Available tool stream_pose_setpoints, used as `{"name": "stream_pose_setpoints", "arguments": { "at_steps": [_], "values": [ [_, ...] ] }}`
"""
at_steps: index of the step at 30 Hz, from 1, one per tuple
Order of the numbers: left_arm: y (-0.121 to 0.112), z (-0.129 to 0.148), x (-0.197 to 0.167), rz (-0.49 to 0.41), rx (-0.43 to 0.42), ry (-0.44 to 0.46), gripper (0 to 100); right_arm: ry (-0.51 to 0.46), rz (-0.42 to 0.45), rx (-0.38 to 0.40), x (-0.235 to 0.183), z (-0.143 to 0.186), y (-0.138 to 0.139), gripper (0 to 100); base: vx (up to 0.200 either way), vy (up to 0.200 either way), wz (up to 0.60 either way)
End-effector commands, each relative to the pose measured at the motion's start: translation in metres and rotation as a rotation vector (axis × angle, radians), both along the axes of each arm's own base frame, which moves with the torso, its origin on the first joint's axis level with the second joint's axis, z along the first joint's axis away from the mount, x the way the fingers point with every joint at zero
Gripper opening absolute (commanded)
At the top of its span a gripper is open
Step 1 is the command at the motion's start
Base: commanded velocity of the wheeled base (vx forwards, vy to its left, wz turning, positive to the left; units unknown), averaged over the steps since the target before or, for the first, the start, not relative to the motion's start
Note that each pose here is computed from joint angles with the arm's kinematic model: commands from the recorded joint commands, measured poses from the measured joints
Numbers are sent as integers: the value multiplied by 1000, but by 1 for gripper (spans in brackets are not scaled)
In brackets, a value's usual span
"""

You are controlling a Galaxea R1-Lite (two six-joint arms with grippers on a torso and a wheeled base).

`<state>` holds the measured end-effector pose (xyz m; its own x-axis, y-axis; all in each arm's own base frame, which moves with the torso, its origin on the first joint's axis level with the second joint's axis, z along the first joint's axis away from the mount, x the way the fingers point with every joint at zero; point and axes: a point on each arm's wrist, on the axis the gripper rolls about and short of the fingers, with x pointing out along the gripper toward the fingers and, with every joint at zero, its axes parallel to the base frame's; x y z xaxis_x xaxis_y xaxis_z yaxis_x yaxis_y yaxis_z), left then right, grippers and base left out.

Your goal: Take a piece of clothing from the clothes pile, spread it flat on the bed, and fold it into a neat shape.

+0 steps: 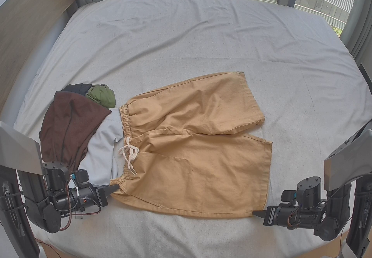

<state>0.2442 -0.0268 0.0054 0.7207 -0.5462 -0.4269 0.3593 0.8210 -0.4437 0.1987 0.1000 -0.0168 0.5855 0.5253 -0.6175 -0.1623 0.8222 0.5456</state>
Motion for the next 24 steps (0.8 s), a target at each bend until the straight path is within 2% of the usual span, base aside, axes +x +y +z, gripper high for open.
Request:
{"name": "stream_pose_setpoints", "arguments": {
  "at_steps": [1, 5, 20, 24],
  "values": [
    [1, 2, 3, 8, 1, -15, 0, -24, -3, 7, -1, 7, -2, 0, 0, 0, 0],
    [4, 11, 4, 23, -4, -53, 0, -59, -7, 20, -6, 19, -5, 0, 0, 0, 0],
    [5, 22, -6, 52, 7, -73, 0, -28, 24, -38, -23, 39, -13, 0, 0, 0, 0],
    [4, 30, -10, 48, 3, -98, 0, -46, 31, -30, -26, 46, -13, 0, 0, 0, 0]
  ]
}}
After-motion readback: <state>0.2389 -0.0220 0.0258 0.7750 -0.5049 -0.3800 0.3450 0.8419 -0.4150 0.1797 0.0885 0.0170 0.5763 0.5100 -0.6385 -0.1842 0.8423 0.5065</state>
